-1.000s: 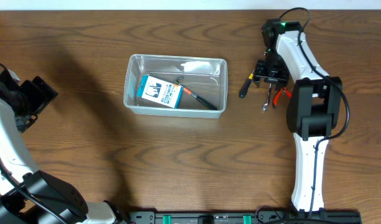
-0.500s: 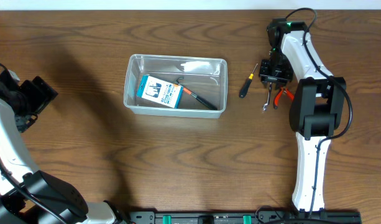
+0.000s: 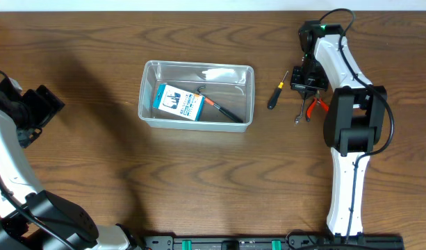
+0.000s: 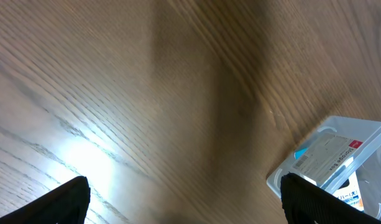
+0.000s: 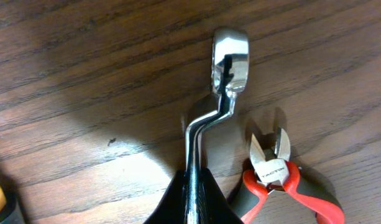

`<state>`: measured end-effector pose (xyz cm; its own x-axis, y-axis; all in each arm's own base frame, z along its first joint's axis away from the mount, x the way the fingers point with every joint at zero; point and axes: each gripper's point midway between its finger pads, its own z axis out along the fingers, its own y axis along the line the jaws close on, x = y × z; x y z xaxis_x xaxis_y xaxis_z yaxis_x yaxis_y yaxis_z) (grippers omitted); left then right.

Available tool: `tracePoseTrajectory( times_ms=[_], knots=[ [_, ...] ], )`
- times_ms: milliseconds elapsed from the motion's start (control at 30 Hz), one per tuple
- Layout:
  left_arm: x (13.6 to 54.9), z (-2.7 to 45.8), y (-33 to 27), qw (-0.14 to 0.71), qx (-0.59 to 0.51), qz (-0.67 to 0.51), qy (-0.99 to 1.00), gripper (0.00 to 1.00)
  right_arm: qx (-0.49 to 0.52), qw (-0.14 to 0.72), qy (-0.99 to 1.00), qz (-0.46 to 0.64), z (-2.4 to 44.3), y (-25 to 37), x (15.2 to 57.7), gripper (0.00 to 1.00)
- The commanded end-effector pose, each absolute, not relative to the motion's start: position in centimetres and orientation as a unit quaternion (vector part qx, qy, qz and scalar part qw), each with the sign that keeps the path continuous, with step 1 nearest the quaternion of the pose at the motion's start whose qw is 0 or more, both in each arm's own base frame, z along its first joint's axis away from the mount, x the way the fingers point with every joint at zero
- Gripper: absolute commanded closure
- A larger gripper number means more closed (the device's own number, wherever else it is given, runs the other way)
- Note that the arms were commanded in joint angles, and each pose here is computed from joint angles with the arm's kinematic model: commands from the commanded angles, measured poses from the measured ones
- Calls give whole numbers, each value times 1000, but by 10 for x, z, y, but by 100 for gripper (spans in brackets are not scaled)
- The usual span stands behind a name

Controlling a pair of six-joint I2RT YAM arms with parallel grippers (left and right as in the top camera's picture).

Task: Pack container
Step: 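Close the right gripper on the wrench and lift it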

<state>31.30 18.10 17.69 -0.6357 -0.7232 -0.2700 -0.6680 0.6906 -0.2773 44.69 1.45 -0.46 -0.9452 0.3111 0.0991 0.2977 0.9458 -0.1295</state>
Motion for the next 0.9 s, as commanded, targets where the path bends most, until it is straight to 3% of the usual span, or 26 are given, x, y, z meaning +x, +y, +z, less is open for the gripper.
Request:
tracePoseTrajectory(
  times_ms=[0, 300, 567, 867],
  knots=[
    [314, 183, 181, 190, -375, -70, 905, 10, -158, 114, -977, 89, -51, -1, 425, 99],
    [314, 183, 181, 190, -375, -70, 905, 10, -124, 58, -988, 74, -15, 7, 449, 99],
    [314, 183, 181, 190, -375, -70, 905, 10, -94, -60, -992, 52, 69, 22, 493, 99],
    [314, 183, 181, 190, -375, -70, 905, 9, -8, -165, -986, 34, 157, 63, 503, 99]
  ],
)
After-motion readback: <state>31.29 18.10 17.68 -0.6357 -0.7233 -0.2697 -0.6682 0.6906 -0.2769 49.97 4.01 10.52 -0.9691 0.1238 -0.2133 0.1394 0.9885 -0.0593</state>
